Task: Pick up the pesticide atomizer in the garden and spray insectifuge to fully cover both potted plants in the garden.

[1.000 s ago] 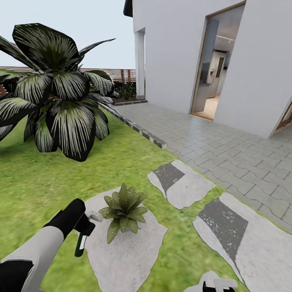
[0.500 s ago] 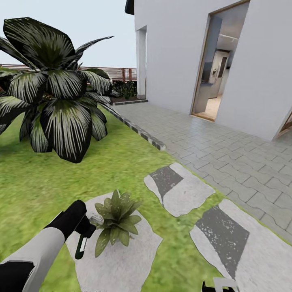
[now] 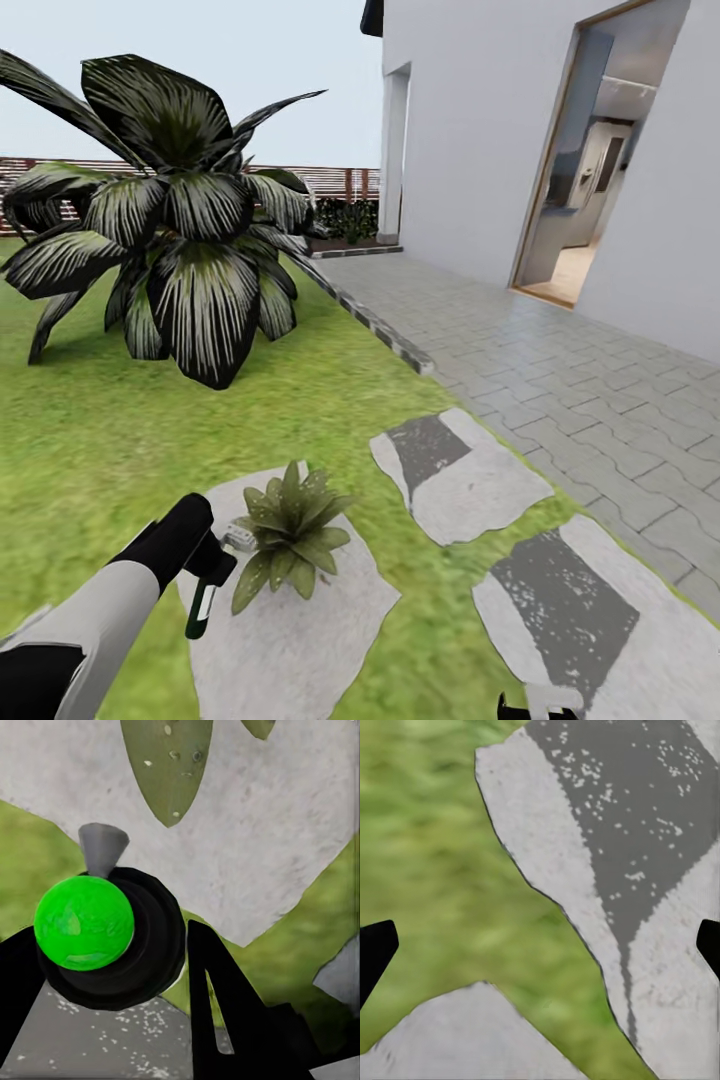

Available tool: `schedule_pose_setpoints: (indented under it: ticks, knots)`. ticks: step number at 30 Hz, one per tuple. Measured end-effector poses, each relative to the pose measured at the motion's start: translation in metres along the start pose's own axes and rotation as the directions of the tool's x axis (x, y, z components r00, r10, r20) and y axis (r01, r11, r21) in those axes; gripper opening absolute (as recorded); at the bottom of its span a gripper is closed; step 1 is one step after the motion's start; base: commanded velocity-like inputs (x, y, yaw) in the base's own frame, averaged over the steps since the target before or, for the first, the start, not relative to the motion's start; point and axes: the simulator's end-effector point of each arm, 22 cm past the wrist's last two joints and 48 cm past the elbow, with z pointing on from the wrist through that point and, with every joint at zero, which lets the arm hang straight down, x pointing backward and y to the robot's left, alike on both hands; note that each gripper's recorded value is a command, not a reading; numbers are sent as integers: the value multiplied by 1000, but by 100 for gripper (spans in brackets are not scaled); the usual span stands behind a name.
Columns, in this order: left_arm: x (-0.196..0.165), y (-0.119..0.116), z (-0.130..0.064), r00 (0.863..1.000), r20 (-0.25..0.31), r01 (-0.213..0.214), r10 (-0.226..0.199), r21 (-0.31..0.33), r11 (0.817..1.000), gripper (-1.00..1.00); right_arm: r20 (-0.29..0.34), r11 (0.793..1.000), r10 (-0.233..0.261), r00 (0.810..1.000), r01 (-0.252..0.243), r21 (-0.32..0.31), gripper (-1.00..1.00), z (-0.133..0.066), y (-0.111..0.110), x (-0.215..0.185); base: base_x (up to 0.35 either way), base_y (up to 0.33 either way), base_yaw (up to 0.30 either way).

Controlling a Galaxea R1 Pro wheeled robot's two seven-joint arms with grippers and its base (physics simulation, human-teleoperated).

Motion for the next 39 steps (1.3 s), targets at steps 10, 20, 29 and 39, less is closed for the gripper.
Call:
schedule_pose_setpoints:
  ticks: [10, 20, 29, 39]
  knots:
    - [1, 0, 0, 1000, 1, 6, -6, 3, 1000, -100, 0, 1000, 1, 1000, -1, 1, 100, 0, -1, 0, 84, -274, 95]
    - [4, 4, 1, 1000, -2, 15, -15, 2, 1000, -100, 0, 1000, 1, 1000, -1, 1, 100, 0, 0, 0, -22, -274, 274]
    - [5, 5, 2, 1000, -3, 15, -15, 0, 1000, -100, -1, 1000, 1, 1000, -1, 1, 100, 0, -1, 0, -96, -274, 277]
    - [3, 2, 2, 1000, -1, 9, -9, -1, 1000, -100, 0, 1000, 1, 1000, -1, 2, 100, 0, -1, 0, -48, -281, 222]
